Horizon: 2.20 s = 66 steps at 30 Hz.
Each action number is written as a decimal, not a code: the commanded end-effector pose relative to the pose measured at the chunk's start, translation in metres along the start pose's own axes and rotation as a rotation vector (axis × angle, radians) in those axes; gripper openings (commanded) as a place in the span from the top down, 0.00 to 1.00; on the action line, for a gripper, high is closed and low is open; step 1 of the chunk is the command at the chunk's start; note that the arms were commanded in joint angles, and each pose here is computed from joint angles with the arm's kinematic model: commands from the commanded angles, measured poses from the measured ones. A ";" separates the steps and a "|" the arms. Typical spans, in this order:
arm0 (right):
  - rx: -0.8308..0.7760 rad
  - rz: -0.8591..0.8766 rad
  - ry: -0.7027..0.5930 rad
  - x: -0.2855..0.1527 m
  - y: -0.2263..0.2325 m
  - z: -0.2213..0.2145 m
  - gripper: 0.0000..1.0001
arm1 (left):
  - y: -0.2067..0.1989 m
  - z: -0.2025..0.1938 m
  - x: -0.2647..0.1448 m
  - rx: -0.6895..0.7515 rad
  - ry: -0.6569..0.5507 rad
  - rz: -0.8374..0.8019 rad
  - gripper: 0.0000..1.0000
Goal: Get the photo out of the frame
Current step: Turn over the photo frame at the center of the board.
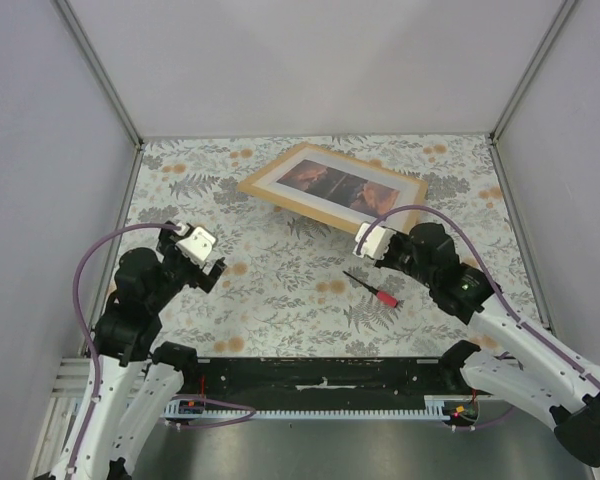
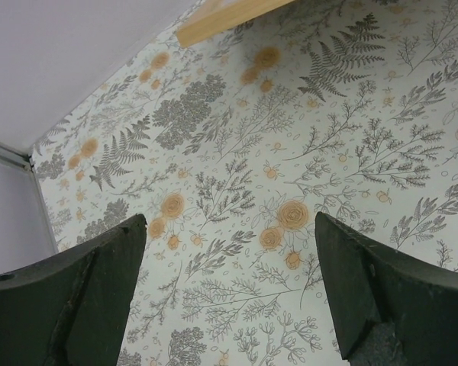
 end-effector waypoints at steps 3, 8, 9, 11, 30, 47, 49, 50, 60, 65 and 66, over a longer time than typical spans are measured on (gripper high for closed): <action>0.166 0.006 -0.041 -0.008 -0.018 0.028 1.00 | 0.003 0.019 -0.007 -0.023 -0.088 0.010 0.04; 0.175 0.023 -0.033 -0.018 -0.032 0.044 1.00 | -0.001 0.007 -0.004 -0.046 -0.070 -0.003 0.04; 0.180 0.023 -0.038 -0.021 -0.035 0.048 1.00 | 0.000 0.007 -0.004 -0.046 -0.068 0.001 0.04; 0.188 0.020 -0.051 -0.028 -0.043 0.058 1.00 | 0.001 0.007 -0.005 -0.049 -0.067 0.007 0.04; 0.386 0.057 -0.082 -0.038 -0.050 0.086 1.00 | -0.016 -0.010 0.049 -0.097 0.057 -0.198 0.01; 0.558 0.061 -0.090 -0.039 -0.076 0.110 1.00 | -0.021 -0.009 0.027 -0.094 -0.015 -0.172 0.00; 0.576 0.048 -0.102 -0.042 -0.081 0.113 1.00 | -0.021 -0.011 0.027 -0.100 -0.008 -0.172 0.00; 0.586 0.044 -0.108 -0.043 -0.084 0.116 1.00 | -0.020 -0.010 0.026 -0.099 -0.013 -0.171 0.00; 0.692 0.014 -0.154 -0.055 -0.108 0.134 1.00 | -0.016 -0.011 0.022 -0.122 -0.017 -0.171 0.00; 0.706 -0.052 -0.177 -0.062 -0.121 0.132 1.00 | -0.015 -0.013 0.021 -0.128 -0.012 -0.169 0.00; 0.716 -0.060 -0.178 -0.063 -0.123 0.132 1.00 | -0.014 -0.013 0.021 -0.126 -0.015 -0.169 0.00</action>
Point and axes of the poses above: each gripper's point midway between its finger pads, its own x axis out along the fingers, its own y axis along the line the jaws close on, z = x × y, the point moved 1 cm from there along -x, back along the fingers, and after that the axes turned 2 degrees about -x, right-handed, at the moved point
